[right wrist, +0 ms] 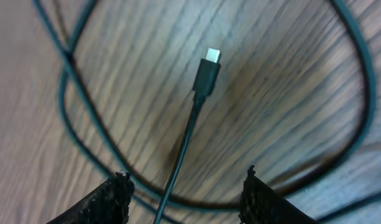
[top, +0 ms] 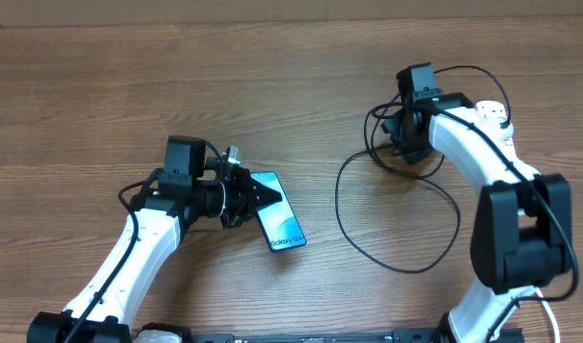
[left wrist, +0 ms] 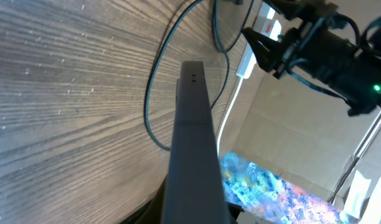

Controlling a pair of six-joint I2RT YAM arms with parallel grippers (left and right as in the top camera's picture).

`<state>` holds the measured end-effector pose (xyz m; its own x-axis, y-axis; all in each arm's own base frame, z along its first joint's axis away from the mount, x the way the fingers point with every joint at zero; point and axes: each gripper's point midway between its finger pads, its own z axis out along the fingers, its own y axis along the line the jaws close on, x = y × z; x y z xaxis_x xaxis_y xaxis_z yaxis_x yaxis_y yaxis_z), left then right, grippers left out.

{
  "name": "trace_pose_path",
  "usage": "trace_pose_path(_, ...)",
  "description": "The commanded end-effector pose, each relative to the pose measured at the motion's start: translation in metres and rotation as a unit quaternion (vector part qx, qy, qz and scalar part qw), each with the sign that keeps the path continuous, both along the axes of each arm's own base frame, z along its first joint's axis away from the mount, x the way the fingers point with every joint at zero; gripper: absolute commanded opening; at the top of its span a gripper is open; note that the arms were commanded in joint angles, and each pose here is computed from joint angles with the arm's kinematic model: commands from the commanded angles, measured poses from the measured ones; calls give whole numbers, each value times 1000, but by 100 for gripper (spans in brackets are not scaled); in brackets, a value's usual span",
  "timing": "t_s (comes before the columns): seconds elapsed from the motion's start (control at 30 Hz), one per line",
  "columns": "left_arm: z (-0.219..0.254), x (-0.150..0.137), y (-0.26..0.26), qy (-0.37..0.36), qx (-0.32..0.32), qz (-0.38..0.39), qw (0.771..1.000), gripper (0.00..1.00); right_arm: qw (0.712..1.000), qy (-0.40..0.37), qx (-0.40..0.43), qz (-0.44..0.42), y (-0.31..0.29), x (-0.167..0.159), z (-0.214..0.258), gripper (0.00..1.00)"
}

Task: Plug charger to phone and switch on socket
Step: 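Move the right gripper to the black USB-C cable end and grasp it, then carry the cable plug with the right gripper below the phone's bottom edge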

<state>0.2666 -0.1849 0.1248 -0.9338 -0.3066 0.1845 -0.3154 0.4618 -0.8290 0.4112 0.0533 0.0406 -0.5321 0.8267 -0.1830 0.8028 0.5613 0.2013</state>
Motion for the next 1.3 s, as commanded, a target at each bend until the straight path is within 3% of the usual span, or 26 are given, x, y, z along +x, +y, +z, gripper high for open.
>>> trace_pose_path(0.0, 6, 1, -1, -14, -9, -9, 1000, 4, 1000, -1, 10, -7, 4, 8, -6, 58)
trace_pose_path(0.43, 6, 1, -1, -13, -9, -9, 1000, 4, 1000, -2, 16, -19, 7, 20, -35, 51)
trace_pose_path(0.5, 6, 1, -1, -13, -9, -9, 1000, 4, 1000, 0, 16, -19, 7, 21, -39, 44)
trace_pose_path(0.67, 10, -2, -4, -10, -23, -16, 1000, 9, 999, 35, 9, -19, 5, 8, -58, 12)
trace_pose_path(0.73, 12, -4, -5, -6, -30, -19, 999, 4, 999, 41, 7, -18, 4, 5, -61, 4)
trace_pose_path(1.0, 20, -10, -10, 0, -58, -35, 998, 4, 997, 25, -12, 73, 5, 14, -44, 4)
trace_pose_path(1.27, 54, -10, -23, -60, -137, -88, 985, 4, 982, -86, -16, 167, 14, 23, 61, 4)
